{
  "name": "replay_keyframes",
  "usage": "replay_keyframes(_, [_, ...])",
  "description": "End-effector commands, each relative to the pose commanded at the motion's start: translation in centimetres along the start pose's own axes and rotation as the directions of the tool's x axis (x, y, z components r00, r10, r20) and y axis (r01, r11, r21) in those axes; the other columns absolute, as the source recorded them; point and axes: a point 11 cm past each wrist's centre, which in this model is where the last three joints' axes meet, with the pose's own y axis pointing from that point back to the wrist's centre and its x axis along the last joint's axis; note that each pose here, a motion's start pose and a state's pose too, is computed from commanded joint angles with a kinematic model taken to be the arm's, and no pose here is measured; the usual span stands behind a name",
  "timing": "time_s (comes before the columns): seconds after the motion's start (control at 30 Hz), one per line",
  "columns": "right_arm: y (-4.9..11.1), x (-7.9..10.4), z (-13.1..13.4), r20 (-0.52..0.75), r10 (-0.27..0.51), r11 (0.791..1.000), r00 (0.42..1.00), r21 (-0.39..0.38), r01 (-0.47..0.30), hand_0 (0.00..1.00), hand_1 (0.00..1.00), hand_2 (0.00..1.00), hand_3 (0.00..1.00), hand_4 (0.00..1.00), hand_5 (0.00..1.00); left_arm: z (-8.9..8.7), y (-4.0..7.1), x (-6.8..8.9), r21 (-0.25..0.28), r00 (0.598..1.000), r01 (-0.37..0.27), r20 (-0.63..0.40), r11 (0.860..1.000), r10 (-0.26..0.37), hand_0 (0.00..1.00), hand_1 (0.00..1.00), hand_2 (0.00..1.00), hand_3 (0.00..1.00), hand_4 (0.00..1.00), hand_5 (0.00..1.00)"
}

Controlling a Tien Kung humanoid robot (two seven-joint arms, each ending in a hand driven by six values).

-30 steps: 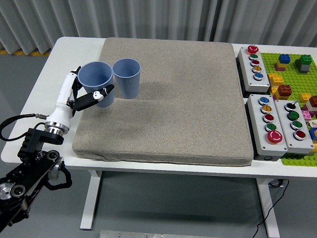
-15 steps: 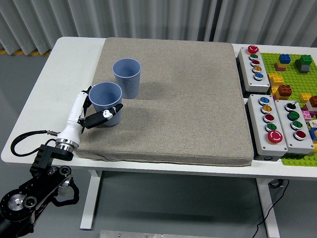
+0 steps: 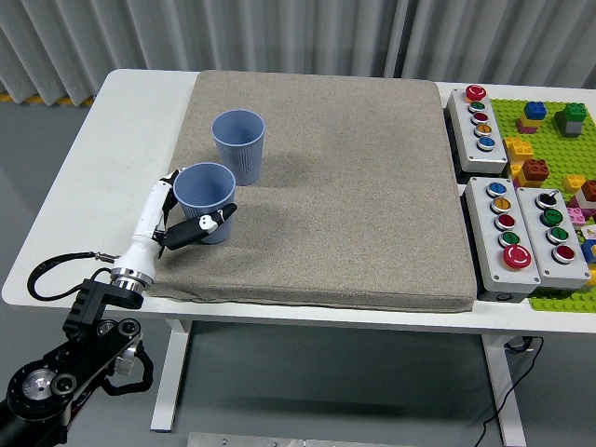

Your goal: Pick cup pour cup place

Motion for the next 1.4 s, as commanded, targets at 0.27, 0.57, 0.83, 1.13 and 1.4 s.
replay_keyframes(0.27, [0.01,0.0,-0.03,0.0,0.0,1.0,1.0,0.0,0.0,0.64,0.6,0.508,0.578,0.002,0.002,0.02,-0.07,-0.14,0.007,1.0,0.031,0.001,0.999,-0.031,0.672,0.616,0.639,0.646,0.88,0.298])
replay_keyframes(0.57, [-0.04,0.05,0.17,-0.007,0.001,1.0,1.0,-0.004,-0.001,0.64,0.6,0.508,0.578,0.002,0.002,-0.13,0.01,-0.15,0.016,0.999,0.05,0.009,0.999,-0.05,0.725,0.693,0.806,0.82,0.898,0.33])
replay_keyframes(0.83, [-0.06,0.06,0.33,-0.012,0.003,1.0,1.0,-0.007,-0.003,0.641,0.6,0.508,0.578,0.002,0.002,-0.24,0.26,-0.22,0.016,0.998,0.059,0.004,0.998,-0.059,0.728,0.703,0.832,0.853,0.933,0.369])
replay_keyframes(1.13, [-0.03,0.02,0.15,-0.01,0.001,1.0,1.0,-0.004,-0.001,0.64,0.6,0.508,0.578,0.002,0.002,0.24,0.35,-0.17,0.004,0.997,0.076,0.009,0.997,-0.076,0.747,0.749,0.886,0.928,0.968,0.421])
replay_keyframes(1.4, [-0.02,0.01,0.11,-0.009,0.001,1.0,1.0,-0.003,-0.001,0.641,0.6,0.508,0.578,0.002,0.002,0.23,0.6,0.08,0.006,0.997,0.078,0.013,0.997,-0.078,0.815,0.818,0.995,0.998,0.998,0.444])
